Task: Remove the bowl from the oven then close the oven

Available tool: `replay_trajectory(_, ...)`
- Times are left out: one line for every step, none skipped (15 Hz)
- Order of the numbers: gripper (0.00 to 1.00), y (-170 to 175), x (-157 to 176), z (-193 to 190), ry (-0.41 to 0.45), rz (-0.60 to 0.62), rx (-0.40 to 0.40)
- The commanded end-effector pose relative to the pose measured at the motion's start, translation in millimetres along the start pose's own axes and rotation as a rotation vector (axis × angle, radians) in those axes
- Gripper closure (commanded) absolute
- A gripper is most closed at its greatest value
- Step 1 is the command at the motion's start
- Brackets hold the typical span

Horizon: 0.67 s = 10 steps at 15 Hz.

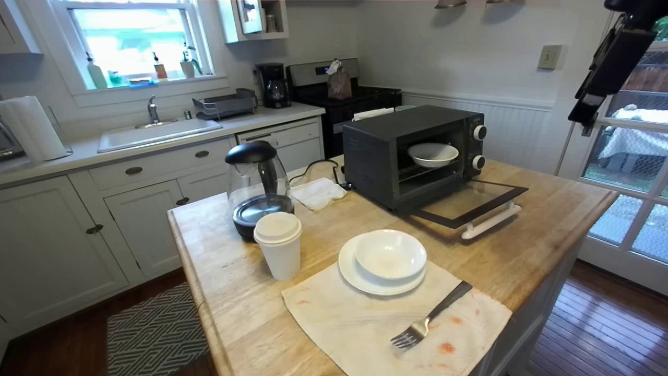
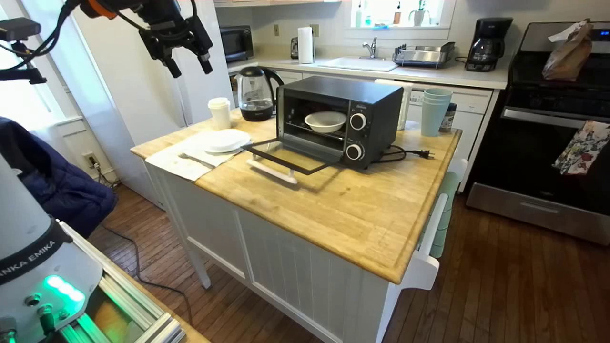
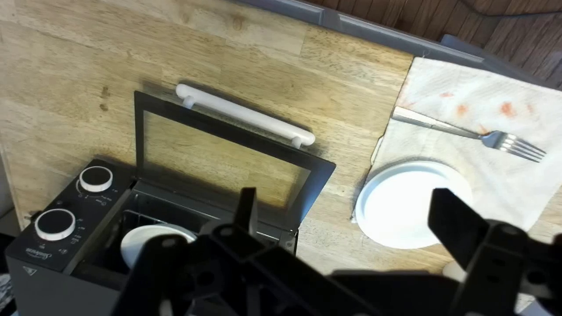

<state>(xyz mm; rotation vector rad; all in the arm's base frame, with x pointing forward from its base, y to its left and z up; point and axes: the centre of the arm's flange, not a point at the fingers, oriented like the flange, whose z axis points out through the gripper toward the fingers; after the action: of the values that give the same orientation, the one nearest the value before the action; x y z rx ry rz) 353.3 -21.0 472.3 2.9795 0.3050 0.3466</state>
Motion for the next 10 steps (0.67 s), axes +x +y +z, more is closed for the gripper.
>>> replay_trajectory(0.00, 18.9, 20.1, 14.0, 0.037, -0.097, -0.135)
replay_trajectory(0.00, 25.2, 31.1, 25.6, 0.036, -0.131, -0.179)
replay_trajectory(0.00, 30.8, 38.2, 34.6, 0.018, -0.159, -0.205)
replay_trajectory(0.00, 36.6, 46.5, 46.6, 0.019, -0.182, -0.228)
replay_trajectory(0.00, 41.3, 53.7, 58.2, 0.005, -0.214, -0.247)
replay_trajectory(0.00, 45.4, 60.4, 71.0, -0.004, -0.246, -0.258)
replay_trajectory(0.00, 48.5, 66.8, 83.9, -0.011, -0.275, -0.271)
replay_trajectory(0.00, 52.0, 73.1, 96.8, -0.018, -0.307, -0.278)
replay_trajectory(0.00, 54.4, 77.6, 107.7, -0.024, -0.338, -0.287)
replay_trajectory(0.00, 57.1, 82.2, 118.1, -0.030, -0.367, -0.292)
